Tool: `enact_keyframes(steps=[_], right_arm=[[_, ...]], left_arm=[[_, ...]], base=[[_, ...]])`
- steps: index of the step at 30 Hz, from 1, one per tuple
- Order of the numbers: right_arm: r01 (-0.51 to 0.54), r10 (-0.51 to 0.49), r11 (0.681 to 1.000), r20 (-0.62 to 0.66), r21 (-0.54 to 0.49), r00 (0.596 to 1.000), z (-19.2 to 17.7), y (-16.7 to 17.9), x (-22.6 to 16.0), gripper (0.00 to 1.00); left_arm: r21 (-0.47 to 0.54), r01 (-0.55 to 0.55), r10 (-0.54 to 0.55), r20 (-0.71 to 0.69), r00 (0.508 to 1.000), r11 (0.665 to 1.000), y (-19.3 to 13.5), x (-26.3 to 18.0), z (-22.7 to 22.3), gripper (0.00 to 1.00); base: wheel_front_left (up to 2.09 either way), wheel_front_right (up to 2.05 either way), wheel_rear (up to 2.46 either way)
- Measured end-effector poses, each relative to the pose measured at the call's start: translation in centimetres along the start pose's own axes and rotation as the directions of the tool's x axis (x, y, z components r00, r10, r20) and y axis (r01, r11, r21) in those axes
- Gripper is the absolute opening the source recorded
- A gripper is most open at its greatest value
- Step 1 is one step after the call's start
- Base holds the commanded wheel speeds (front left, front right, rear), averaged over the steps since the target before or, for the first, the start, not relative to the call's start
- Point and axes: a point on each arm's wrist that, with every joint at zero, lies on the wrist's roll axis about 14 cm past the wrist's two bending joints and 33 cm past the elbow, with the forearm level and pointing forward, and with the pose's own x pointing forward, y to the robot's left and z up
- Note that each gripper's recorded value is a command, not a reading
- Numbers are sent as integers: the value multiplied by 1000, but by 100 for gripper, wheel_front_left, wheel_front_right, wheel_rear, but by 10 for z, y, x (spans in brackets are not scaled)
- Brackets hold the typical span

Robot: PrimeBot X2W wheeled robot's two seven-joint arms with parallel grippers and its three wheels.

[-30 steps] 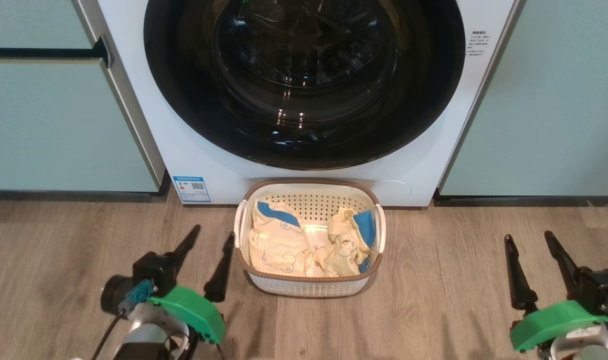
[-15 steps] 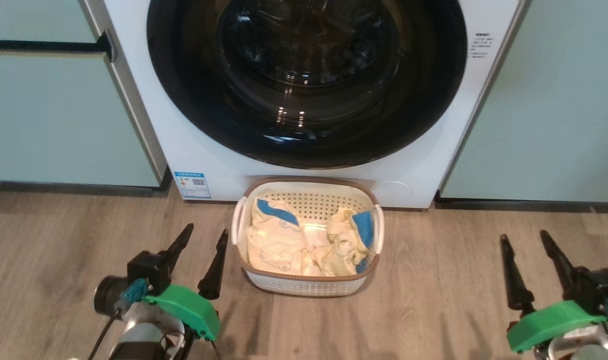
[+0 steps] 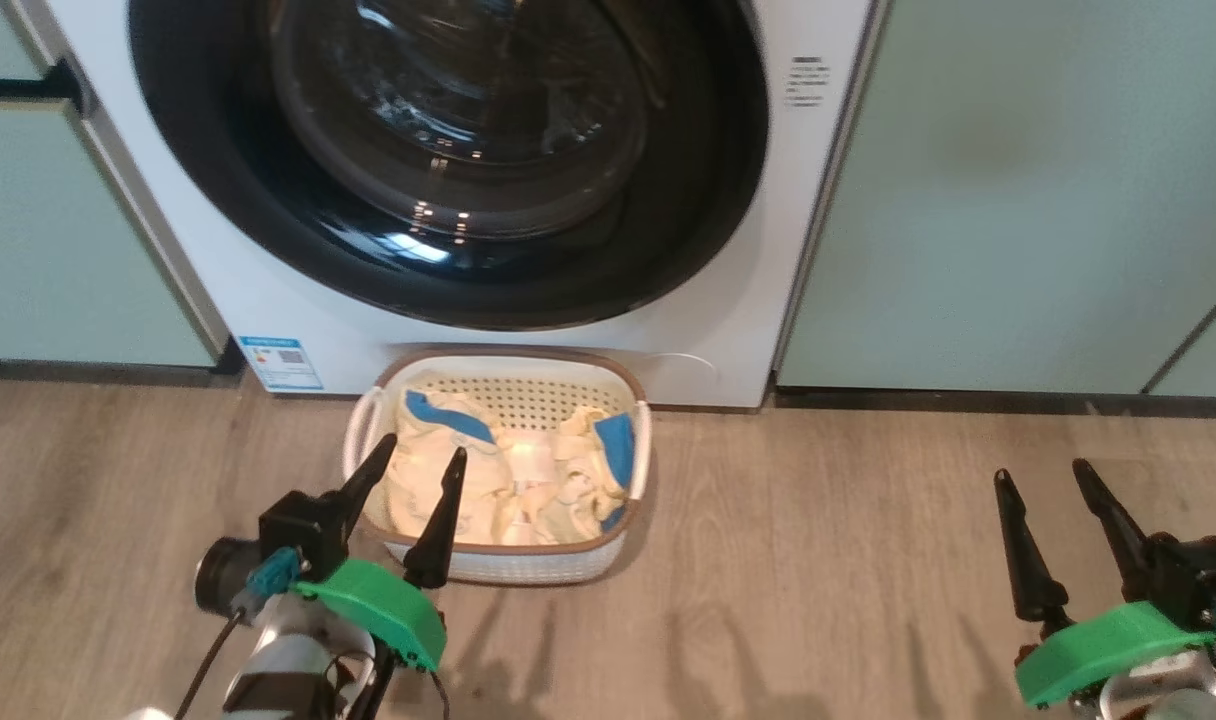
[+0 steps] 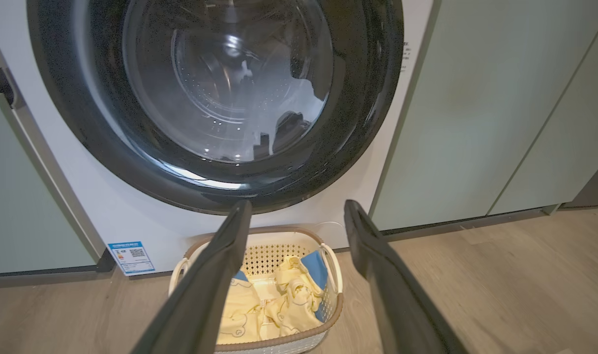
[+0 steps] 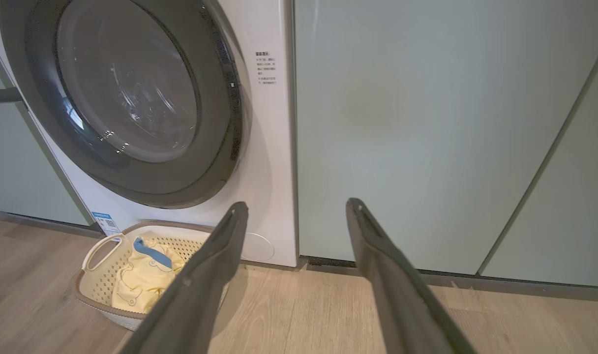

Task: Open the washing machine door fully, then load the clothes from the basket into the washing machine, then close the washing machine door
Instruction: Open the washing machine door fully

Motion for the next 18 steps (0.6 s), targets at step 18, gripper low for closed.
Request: enact_keyframes(steps=[18], right_arm=[[7,-7,1000,-5,2,1000,-2,-4,1,100]], left_arm=[[-8,-14,14,2,1000,1000,3,2,-1,100]], base=[[36,36,-73]])
